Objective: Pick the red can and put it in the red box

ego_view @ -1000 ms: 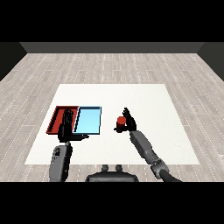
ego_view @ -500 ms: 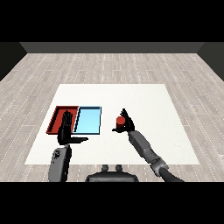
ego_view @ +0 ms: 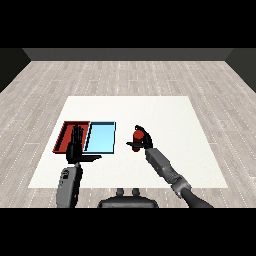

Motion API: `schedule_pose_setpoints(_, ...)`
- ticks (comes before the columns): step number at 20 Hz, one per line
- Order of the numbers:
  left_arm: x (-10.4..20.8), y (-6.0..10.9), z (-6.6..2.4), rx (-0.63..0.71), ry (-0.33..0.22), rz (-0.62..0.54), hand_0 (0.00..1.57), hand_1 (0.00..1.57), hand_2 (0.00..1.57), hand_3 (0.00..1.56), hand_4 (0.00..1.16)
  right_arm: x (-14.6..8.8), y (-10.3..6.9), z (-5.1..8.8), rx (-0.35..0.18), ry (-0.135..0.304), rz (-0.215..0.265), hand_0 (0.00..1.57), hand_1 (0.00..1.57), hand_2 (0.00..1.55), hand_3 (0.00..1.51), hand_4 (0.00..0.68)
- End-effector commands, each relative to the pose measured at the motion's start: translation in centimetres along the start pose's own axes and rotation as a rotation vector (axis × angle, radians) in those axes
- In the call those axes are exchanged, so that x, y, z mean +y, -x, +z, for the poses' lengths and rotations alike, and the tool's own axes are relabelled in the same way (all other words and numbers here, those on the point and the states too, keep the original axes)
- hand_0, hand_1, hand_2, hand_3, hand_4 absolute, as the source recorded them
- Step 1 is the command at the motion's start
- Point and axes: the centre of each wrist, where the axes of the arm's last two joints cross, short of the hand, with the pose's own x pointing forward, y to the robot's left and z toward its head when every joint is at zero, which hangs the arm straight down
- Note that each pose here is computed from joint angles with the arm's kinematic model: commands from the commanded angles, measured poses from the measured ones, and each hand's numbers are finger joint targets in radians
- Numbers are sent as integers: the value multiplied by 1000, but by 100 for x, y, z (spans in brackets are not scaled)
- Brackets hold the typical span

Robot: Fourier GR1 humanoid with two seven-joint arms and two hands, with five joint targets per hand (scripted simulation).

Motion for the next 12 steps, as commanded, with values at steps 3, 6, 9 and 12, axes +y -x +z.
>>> schedule_pose_setpoints(3,-1,109,60,9,-2,19,0,0,0,0,0,158,-94,-102,-7,65,73,1486,1486,1464,1418,611)
schedule_pose_setpoints(6,-146,-9,171,0,5,-11,0,0,0,0,0,144,-34,-58,-5,72,92,1474,1474,1450,1401,589)
schedule_pose_setpoints(9,99,-59,48,-8,-15,-21,0,0,0,0,0,112,-67,-19,-14,30,97,1476,1476,1444,1389,598)
schedule_pose_setpoints(12,-168,-14,28,15,7,22,0,0,0,0,0,54,-101,-29,-58,33,134,1438,1438,1434,1373,599)
